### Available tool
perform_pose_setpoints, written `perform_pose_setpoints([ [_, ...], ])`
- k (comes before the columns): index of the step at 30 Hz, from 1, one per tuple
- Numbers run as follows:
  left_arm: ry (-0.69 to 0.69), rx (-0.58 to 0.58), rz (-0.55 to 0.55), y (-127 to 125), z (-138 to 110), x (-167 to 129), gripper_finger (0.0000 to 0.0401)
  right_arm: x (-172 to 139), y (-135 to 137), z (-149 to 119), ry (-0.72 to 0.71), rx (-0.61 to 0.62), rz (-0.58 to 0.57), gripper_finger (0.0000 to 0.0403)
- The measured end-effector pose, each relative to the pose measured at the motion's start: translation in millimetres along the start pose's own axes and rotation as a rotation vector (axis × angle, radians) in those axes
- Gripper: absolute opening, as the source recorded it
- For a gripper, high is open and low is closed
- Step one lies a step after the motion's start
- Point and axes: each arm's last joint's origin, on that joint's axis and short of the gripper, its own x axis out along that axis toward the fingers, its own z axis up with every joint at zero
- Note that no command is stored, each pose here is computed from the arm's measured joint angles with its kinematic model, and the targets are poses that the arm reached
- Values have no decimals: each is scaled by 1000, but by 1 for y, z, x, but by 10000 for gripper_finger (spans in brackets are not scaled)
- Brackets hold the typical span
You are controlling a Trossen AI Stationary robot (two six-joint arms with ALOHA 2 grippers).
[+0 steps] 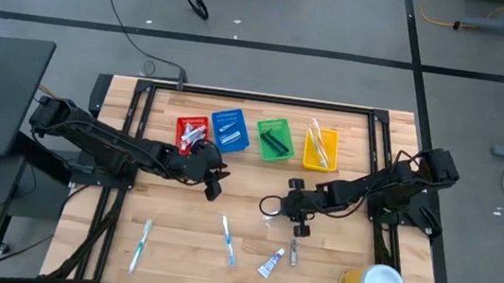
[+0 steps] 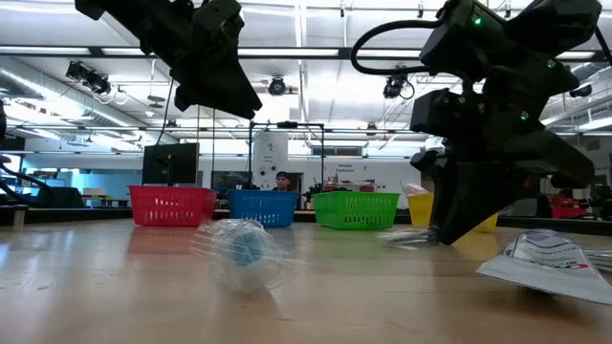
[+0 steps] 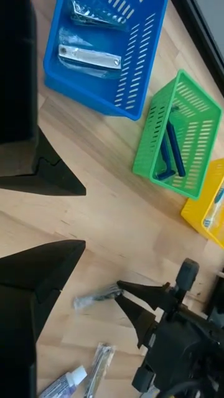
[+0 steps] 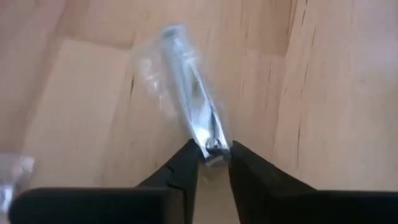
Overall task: Pick & Place Travel size toiletries
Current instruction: Put the nail cutter into the blue bin
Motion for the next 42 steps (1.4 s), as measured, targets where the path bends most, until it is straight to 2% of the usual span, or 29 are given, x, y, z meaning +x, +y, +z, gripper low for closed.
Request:
perform_pose_setpoints([
  [3, -11, -24, -10, -1, 1, 0, 131, 0, 0, 1, -8, 35, 19, 67],
  [8, -22, -82, -58, -3, 4, 0, 132, 2, 0, 5, -65, 69, 18, 62],
  [11, -34, -45, -93, -7, 5, 4, 132, 0, -2, 15, -164, 73, -44, 61],
  [14, -31, 68, -152, -13, 1, 14, 136, -2, -3, 26, -282, 29, -73, 61],
  [17, -19, 119, -232, -20, -5, 31, 151, -6, -6, 35, -372, 14, -115, 61],
  [22, -16, 87, -290, -22, -13, 58, 189, -7, -11, 38, -405, 39, -175, 61],
  [26, 19, 45, -353, -19, -15, 69, 216, -7, -12, 38, -404, 44, -175, 60],
  [31, 13, 67, -338, -18, -15, 70, 226, -8, -14, 39, -423, 61, -177, 60],
  [37, 0, 80, -320, -17, -15, 70, 219, -13, -17, 48, -527, 114, -178, 60],
  [42, -9, 79, -323, -18, -14, 70, 212, -13, -18, 49, -532, 112, -203, 60],
])
